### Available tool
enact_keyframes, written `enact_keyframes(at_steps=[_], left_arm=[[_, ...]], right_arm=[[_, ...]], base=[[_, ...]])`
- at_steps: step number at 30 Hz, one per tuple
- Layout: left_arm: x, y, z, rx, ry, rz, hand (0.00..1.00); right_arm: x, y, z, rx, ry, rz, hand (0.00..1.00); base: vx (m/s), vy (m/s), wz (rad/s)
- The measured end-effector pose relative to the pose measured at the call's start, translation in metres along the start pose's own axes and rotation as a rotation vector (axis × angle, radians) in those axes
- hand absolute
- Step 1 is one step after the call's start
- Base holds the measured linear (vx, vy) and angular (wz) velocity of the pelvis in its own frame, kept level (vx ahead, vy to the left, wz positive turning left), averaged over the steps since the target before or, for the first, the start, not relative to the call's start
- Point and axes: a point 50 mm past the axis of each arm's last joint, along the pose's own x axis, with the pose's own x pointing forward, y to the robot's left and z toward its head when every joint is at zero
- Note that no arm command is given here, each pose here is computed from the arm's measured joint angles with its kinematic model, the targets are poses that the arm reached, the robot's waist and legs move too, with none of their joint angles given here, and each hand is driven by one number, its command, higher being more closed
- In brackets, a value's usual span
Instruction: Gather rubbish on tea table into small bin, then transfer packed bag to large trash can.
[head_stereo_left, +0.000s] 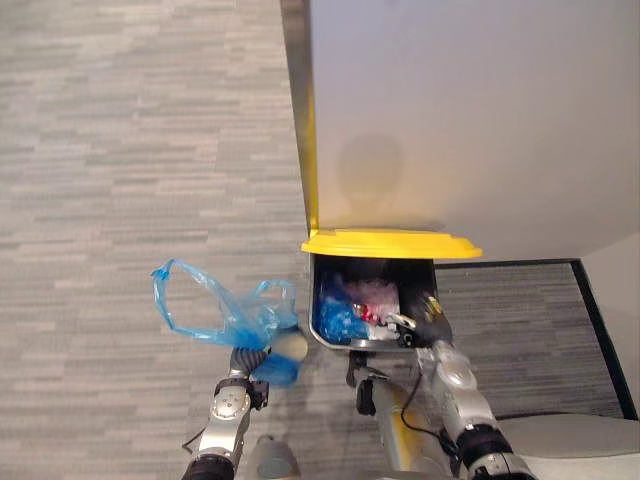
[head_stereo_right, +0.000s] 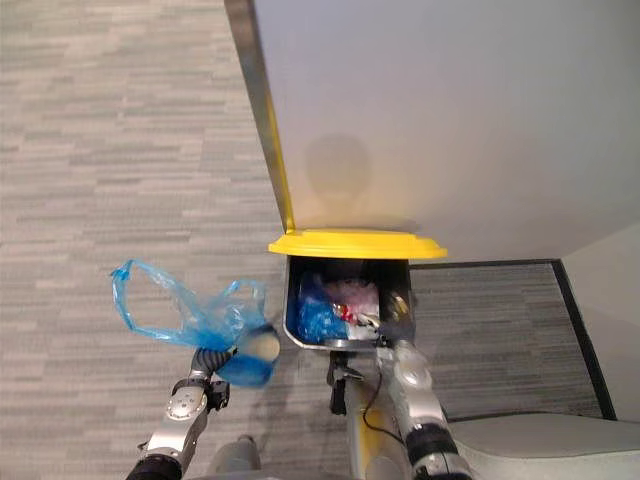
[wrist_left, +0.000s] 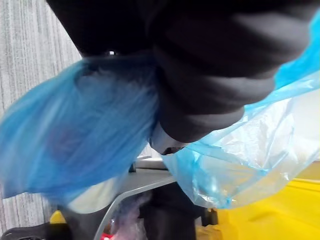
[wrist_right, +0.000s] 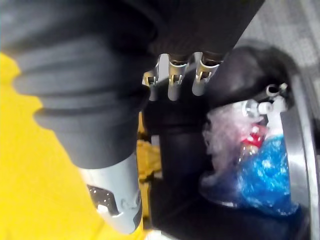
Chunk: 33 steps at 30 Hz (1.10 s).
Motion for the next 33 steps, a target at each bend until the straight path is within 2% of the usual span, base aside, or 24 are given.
enact_keyframes(at_steps=[3,6,7,17,20,25,33], left_arm=[[0.004,-0.002,0.012,-0.026,-0.043,0.007,1.0],[0.011,0.0,0.029,-0.03,-0.11,0.012,1.0],[0.011,0.0,0.029,-0.03,-0.111,0.012,1.0],[0.012,0.014,0.033,-0.004,-0.129,0.037,1.0],[0.009,0.012,0.03,0.007,-0.126,0.024,1.0],[0.008,0.008,0.038,0.008,-0.172,0.006,1.0],[0.007,-0.006,0.062,0.021,-0.286,-0.072,1.0]], right_arm=[[0.02,0.009,0.042,-0.037,-0.118,0.04,0.0],[0.036,-0.002,0.09,-0.109,-0.25,0.027,0.0],[0.036,-0.002,0.092,-0.111,-0.253,0.027,0.0],[0.05,-0.017,0.217,-0.337,-0.552,-0.022,0.0],[0.051,-0.02,0.237,-0.405,-0.584,-0.042,0.0],[0.054,-0.031,0.238,-0.485,-0.557,-0.065,0.0],[0.055,-0.029,0.26,-0.488,-0.567,-0.083,0.0]], base=[[-0.02,-0.054,0.17],[-0.03,-0.057,0.2],[-0.01,-0.032,0.15],[0.01,0.005,-0.03],[0.04,0.029,-0.07],[0.03,0.04,-0.01],[0.04,0.012,-0.01]])
